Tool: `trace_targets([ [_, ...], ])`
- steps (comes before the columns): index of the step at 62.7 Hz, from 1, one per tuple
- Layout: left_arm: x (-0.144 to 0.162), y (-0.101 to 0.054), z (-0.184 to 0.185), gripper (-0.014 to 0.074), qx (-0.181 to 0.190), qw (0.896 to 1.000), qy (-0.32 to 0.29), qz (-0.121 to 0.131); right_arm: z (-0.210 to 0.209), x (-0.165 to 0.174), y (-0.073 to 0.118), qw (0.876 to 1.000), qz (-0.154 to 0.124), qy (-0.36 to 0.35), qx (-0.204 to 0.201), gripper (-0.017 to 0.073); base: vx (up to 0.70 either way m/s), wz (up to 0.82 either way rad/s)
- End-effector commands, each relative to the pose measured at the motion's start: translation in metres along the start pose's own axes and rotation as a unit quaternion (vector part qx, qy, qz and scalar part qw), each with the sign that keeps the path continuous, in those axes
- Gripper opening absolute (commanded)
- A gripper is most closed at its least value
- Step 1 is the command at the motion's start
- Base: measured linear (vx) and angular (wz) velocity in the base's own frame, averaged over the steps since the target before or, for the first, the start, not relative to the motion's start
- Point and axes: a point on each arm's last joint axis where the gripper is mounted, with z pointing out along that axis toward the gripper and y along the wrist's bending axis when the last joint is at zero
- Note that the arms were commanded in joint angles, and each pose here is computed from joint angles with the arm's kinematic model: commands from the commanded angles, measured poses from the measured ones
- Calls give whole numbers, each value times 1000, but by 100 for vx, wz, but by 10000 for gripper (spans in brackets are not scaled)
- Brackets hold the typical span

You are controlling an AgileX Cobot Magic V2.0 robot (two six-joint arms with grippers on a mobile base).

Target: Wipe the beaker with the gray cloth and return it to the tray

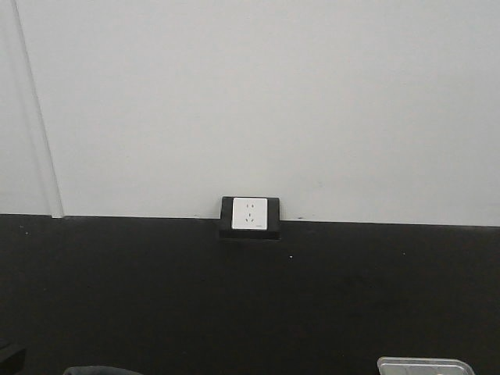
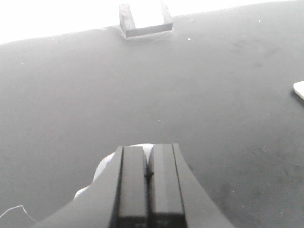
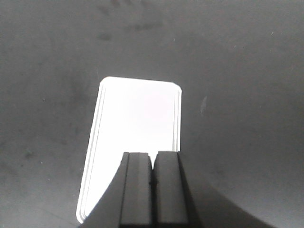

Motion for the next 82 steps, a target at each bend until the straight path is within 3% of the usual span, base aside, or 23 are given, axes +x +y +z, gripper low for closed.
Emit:
trace_targets([
  [1,-14,-2,-5,-6,4,999,-48,-5,-13,-9,-2,999,-2,-51,9,-12,0,0],
  [6,-14,-2,-5,-6,4,999,-48,-3,-14,-9,-2,999,-2,-52,9,-12,0,0],
  [9,-14,1,-5,-6,-14,997,-47,63,-14,-9,-2,999,-2,-52,9,-12,0,0],
  [13,-14,3,-5,-6,-26,993,-45,109,-14,-9,-2,999,-3,-52,9,-12,0,0],
  [17,-15,3,-11,-6,-30,991,-54,120,-14,-9,-2,999,-3,-52,9,-12,0,0],
  [26,-4,3,-28,-6,-32,989,-82,119,-14,-9,-2,999,-3,-52,9,-12,0,0],
  [30,6,3,-39,-6,-32,987,-110,109,-14,-9,-2,999,-3,-52,9,-12,0,0],
  [35,27,7,-48,-6,-39,986,-153,57,-14,-9,-2,999,-3,-52,9,-12,0,0],
  [38,40,9,-55,-6,-45,981,-188,16,-14,-9,-2,999,-3,-52,9,-12,0,0],
  [41,54,12,-60,-6,-55,975,-216,-6,-14,-9,-2,999,-3,-52,9,-12,0,0],
  [51,93,17,-65,-6,-94,952,-291,-25,-14,-9,-2,999,-3,-52,9,-12,0,0],
  [57,117,20,-59,-6,-113,943,-311,-33,-14,-9,-2,999,-3,-52,9,-12,0,0],
  [70,143,27,-37,-6,-122,941,-310,-64,-14,-8,-2,999,-3,-48,9,-12,0,0],
  [82,144,27,-37,-6,-122,943,-302,-65,-14,-8,-2,999,-3,-49,9,-12,0,0],
])
